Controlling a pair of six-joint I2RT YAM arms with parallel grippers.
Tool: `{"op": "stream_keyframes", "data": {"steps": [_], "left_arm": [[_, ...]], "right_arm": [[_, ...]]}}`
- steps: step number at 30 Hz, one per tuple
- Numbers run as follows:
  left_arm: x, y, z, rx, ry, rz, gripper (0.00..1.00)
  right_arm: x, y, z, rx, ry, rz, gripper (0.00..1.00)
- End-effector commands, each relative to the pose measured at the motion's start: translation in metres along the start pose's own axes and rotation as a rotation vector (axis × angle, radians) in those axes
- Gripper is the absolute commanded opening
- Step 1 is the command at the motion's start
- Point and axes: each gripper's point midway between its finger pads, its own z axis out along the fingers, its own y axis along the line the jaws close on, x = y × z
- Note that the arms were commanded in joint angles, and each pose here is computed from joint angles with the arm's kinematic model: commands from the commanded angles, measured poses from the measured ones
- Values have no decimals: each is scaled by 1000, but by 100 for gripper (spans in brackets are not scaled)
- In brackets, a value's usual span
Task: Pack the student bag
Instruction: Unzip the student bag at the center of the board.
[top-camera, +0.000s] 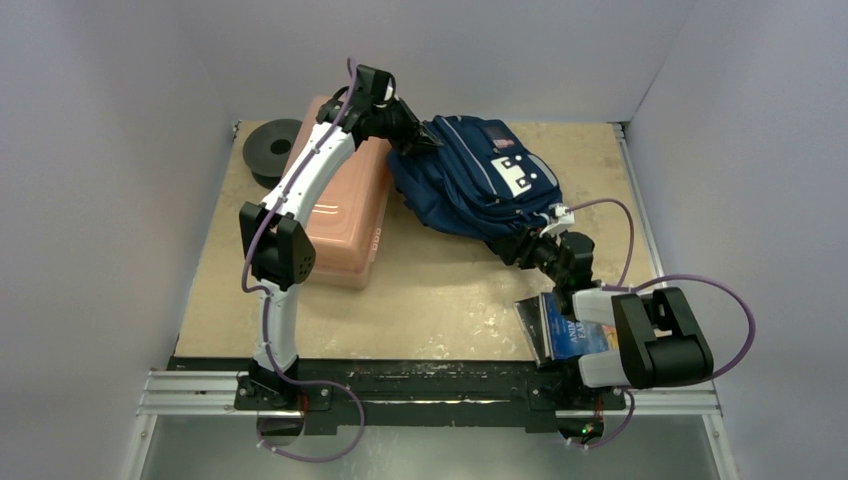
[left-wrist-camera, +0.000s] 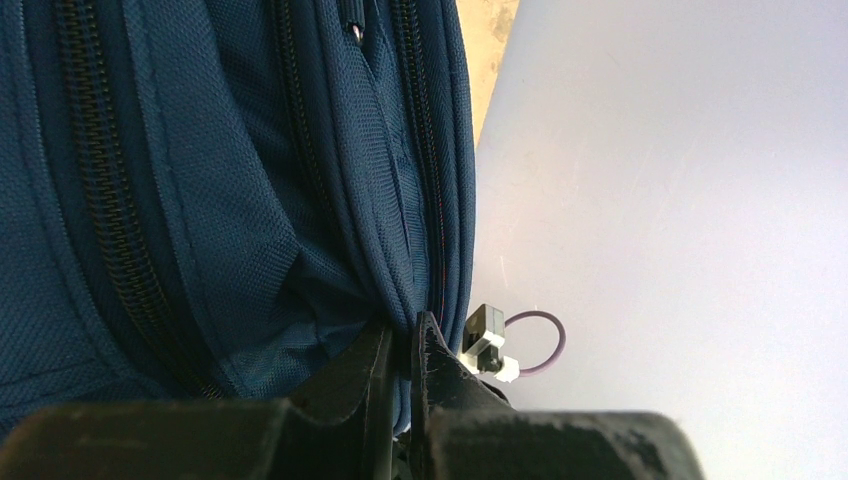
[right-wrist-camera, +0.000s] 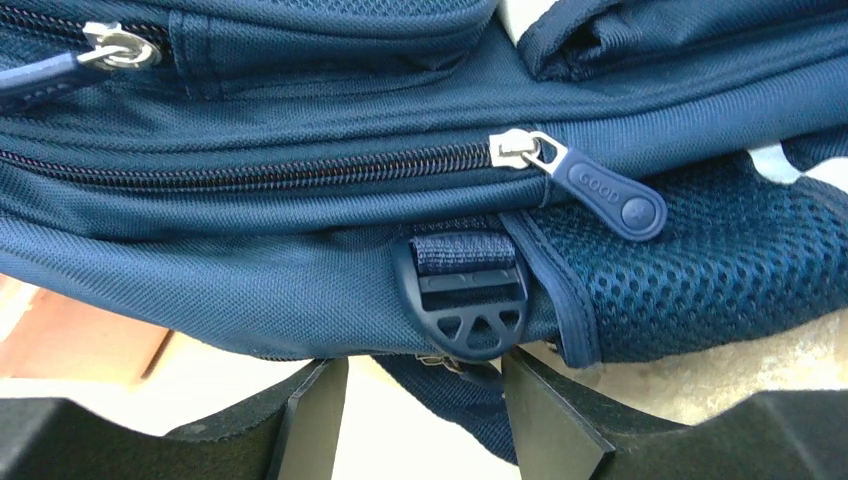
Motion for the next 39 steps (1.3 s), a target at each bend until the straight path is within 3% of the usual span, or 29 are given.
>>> {"op": "stream_keyframes", "data": {"steps": [1,5,8,11,16,18,24,29,31,33,37,39], "left_arm": [[1,-81,-46,273,5,98,0],[2,-82,-45,279,14,89,0],[1,-82,-44,285,18,88,0],[-1,-82,-42,288,11,103,0],[-6,-75,-36,273,-94,229,0],[0,-64,-23,253,-130,261,0],[29,-52,7,257,-242,344,0],[68,-36,17,250,-187,447,0],[82,-17,15,197,-105,503,22],[93,10,5,114,-54,571,37],[108,33,-43,80,-75,743,58],[108,44,-67,28,-110,819,60]], "right_arm": [[-34,18,11,-89,-109,-89,60],[-34,24,15,-107,-102,-109,49],[-28,23,15,-100,-69,-99,28],[-12,27,12,-97,67,-55,0],[9,44,-23,-16,356,67,0],[10,73,-37,-71,437,143,0],[-5,183,-47,-300,529,270,0],[-15,166,-46,-237,465,383,0],[-11,160,-47,-236,479,459,0],[-7,151,-47,-216,489,513,0],[-7,142,-48,-203,487,588,0],[-9,139,-47,-178,483,608,0]]}}
